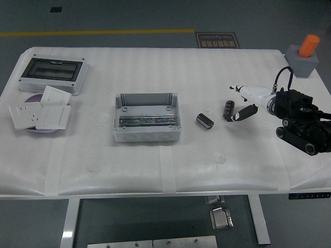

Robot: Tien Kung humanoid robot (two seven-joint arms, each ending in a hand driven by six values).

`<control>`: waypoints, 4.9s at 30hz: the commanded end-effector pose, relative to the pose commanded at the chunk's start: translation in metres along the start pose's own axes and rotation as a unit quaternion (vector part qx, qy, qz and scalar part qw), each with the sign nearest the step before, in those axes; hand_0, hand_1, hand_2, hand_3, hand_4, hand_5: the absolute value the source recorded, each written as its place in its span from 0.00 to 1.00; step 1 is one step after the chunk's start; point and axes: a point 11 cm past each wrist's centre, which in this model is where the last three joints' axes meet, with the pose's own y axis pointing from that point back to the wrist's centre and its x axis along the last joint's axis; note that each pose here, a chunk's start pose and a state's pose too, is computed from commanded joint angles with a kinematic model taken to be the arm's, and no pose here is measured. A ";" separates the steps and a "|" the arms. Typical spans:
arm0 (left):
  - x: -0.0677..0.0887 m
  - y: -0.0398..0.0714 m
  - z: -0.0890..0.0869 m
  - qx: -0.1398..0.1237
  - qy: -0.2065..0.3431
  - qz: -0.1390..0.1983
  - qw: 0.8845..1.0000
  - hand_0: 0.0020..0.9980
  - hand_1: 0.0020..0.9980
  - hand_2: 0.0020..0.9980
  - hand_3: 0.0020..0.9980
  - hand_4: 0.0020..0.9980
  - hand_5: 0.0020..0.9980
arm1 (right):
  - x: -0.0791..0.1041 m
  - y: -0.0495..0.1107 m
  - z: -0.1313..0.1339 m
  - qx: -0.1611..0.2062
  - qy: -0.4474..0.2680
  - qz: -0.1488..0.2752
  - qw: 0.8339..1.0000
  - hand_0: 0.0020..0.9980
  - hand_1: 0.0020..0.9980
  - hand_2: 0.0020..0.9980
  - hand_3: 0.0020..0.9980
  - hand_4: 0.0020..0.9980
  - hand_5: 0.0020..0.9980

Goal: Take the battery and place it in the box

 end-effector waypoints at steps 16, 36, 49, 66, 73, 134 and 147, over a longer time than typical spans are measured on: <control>-0.001 0.000 0.000 0.000 -0.001 -0.002 1.000 0.64 0.67 0.50 0.59 0.45 0.51 | -0.006 -0.003 -0.006 0.002 -0.006 -0.005 1.000 0.64 0.65 0.80 0.87 1.00 0.52; -0.003 -0.001 0.003 -0.010 -0.001 -0.003 1.000 0.64 0.67 0.46 0.58 0.45 0.51 | -0.015 -0.006 -0.012 0.005 -0.022 -0.001 1.000 0.64 0.64 0.78 0.85 1.00 0.53; -0.003 0.000 0.004 -0.013 0.000 -0.001 1.000 0.63 0.67 0.48 0.58 0.45 0.51 | -0.017 -0.006 -0.011 0.004 -0.021 0.010 1.000 0.62 0.62 0.75 0.81 0.96 0.51; -0.002 0.000 0.006 -0.018 -0.001 0.001 1.000 0.63 0.67 0.48 0.58 0.45 0.51 | -0.023 -0.006 -0.012 0.004 -0.026 0.019 0.999 0.59 0.59 0.65 0.68 0.66 0.29; -0.003 0.000 0.006 -0.018 0.000 0.000 1.000 0.63 0.67 0.48 0.58 0.45 0.51 | -0.021 -0.003 -0.012 0.007 -0.025 0.028 0.999 0.57 0.58 0.64 0.68 0.64 0.29; -0.007 -0.002 -0.001 -0.006 0.012 -0.007 1.000 0.63 0.67 0.48 0.58 0.45 0.52 | 0.022 0.032 -0.165 0.185 -0.038 0.130 0.973 1.00 0.93 0.96 1.00 1.00 0.52; -0.001 -0.001 -0.001 -0.007 0.012 0.000 1.000 0.63 0.67 0.48 0.58 0.45 0.51 | 0.051 0.041 -0.129 0.206 0.234 0.131 0.941 0.97 0.82 0.88 0.98 1.00 0.50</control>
